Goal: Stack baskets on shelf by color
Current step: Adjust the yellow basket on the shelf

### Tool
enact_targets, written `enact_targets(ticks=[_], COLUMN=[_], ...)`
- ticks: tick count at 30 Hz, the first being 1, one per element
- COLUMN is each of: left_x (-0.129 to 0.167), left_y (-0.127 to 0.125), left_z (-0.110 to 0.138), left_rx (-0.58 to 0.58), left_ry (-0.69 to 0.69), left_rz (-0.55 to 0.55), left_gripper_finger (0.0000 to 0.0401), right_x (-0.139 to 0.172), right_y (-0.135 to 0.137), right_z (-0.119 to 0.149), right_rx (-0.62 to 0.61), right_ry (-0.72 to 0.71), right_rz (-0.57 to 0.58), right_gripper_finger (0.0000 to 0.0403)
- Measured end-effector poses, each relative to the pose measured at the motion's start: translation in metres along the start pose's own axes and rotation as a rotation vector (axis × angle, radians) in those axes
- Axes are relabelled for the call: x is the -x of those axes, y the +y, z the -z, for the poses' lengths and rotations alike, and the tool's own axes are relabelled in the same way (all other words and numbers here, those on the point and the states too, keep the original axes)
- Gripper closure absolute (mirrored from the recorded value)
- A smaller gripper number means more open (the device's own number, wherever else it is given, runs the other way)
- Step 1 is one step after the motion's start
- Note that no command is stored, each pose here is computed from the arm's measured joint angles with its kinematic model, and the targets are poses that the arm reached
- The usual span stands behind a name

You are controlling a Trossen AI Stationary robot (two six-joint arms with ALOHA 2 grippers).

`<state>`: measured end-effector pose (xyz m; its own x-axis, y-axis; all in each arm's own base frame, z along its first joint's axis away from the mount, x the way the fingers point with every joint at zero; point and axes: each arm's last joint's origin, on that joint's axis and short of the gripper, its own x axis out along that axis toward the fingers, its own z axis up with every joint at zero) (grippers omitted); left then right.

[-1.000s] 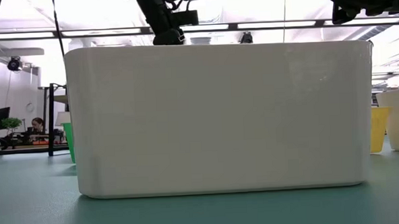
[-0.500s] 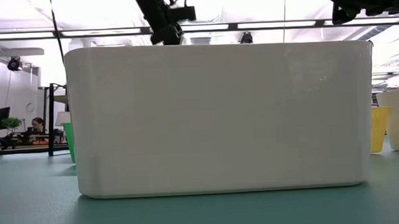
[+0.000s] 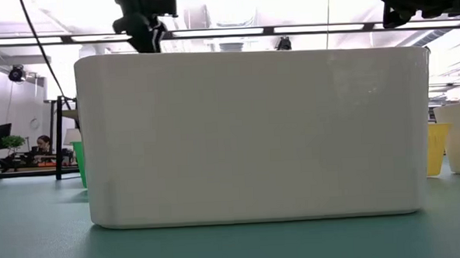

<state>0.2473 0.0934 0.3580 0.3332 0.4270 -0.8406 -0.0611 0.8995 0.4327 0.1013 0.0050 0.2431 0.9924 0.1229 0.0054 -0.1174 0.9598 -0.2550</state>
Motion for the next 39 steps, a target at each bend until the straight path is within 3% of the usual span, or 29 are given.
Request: enact_targets(ticks=[7,14,24,39], left_x=[-0.022,-0.038,-0.038,-0.04], left_y=[-0.002,-0.001,0.0,0.001], left_z=[0.015,0.014,0.013,0.003], left_rx=[0.013,-0.009,-0.027,-0.027], left_ry=[0.062,0.101,0.084,-0.029], left_rz=[0.008,0.02,0.013,0.033], left_gripper_finger=[0.029,0.0294,0.0395,0.04], right_x=[0.0,0.0,0.0,0.0], right_y=[0.0,0.0,0.0,0.0], right_z=[0.0,0.0,0.0,0.0], right_rx=[0.0,0.0,0.003,0.003], right_ry=[0.0,0.0,0.0,0.0], right_rz=[0.0,0.0,0.0,0.0], right_gripper_finger=[0.0392,0.0392,0.0392,0.0392])
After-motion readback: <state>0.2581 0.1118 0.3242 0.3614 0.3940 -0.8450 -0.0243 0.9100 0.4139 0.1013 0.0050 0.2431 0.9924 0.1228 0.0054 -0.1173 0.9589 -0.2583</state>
